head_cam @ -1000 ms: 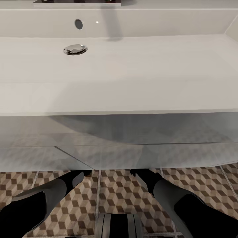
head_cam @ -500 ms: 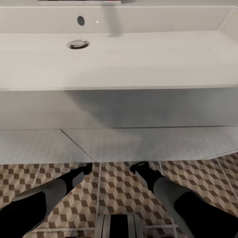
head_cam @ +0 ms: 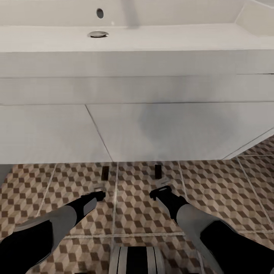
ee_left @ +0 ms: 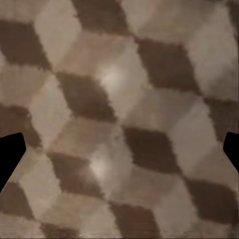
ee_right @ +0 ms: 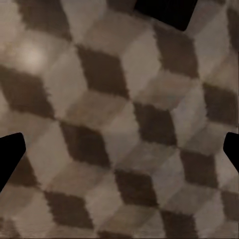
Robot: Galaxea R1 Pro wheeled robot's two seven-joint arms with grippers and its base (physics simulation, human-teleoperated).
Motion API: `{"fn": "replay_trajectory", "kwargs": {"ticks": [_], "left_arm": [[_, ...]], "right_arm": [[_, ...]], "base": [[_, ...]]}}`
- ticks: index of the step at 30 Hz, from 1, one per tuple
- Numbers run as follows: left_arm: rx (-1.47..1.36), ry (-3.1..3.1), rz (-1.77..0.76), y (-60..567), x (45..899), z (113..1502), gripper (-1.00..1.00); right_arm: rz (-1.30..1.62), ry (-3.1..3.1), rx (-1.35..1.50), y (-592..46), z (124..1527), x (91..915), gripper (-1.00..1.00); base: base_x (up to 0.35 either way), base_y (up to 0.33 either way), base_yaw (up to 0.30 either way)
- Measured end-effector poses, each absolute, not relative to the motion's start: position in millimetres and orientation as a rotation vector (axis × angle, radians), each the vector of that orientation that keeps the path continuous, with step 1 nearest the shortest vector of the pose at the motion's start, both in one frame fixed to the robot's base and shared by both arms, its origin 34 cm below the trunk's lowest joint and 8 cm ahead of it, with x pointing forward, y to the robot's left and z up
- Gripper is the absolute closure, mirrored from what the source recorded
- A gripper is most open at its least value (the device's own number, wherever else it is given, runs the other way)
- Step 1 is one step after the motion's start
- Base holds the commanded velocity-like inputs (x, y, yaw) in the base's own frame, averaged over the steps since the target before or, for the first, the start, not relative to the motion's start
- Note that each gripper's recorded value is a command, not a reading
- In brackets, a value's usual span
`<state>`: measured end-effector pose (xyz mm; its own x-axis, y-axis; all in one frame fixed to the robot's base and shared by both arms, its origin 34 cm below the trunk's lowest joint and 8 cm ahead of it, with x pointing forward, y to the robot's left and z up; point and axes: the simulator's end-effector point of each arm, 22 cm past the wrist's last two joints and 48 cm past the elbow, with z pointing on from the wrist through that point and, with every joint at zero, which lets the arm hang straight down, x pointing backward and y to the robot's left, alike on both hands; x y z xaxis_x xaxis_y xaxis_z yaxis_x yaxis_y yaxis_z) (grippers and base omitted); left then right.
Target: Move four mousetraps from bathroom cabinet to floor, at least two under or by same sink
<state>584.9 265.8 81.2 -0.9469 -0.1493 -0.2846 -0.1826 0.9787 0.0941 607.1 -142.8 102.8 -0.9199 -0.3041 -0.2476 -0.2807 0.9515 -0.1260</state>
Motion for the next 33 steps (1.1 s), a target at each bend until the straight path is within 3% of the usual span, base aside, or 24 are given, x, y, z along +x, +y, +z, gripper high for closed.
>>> {"fn": "replay_trajectory", "kwargs": {"ticks": [21,33], "left_arm": [[-0.242,2.846,0.171,265.2,585.1,81.3,-1.00],[-0.242,2.846,0.171,265.3,585.2,81.6,-1.00]], "right_arm": [[-0.125,2.830,-0.432,-141.8,103.6,609.2,-1.00],[-0.112,2.803,-0.418,-139.3,104.8,613.0,-1.00]], "base": [[-0.314,0.000,0.000],[-0.080,0.000,0.000]]}}
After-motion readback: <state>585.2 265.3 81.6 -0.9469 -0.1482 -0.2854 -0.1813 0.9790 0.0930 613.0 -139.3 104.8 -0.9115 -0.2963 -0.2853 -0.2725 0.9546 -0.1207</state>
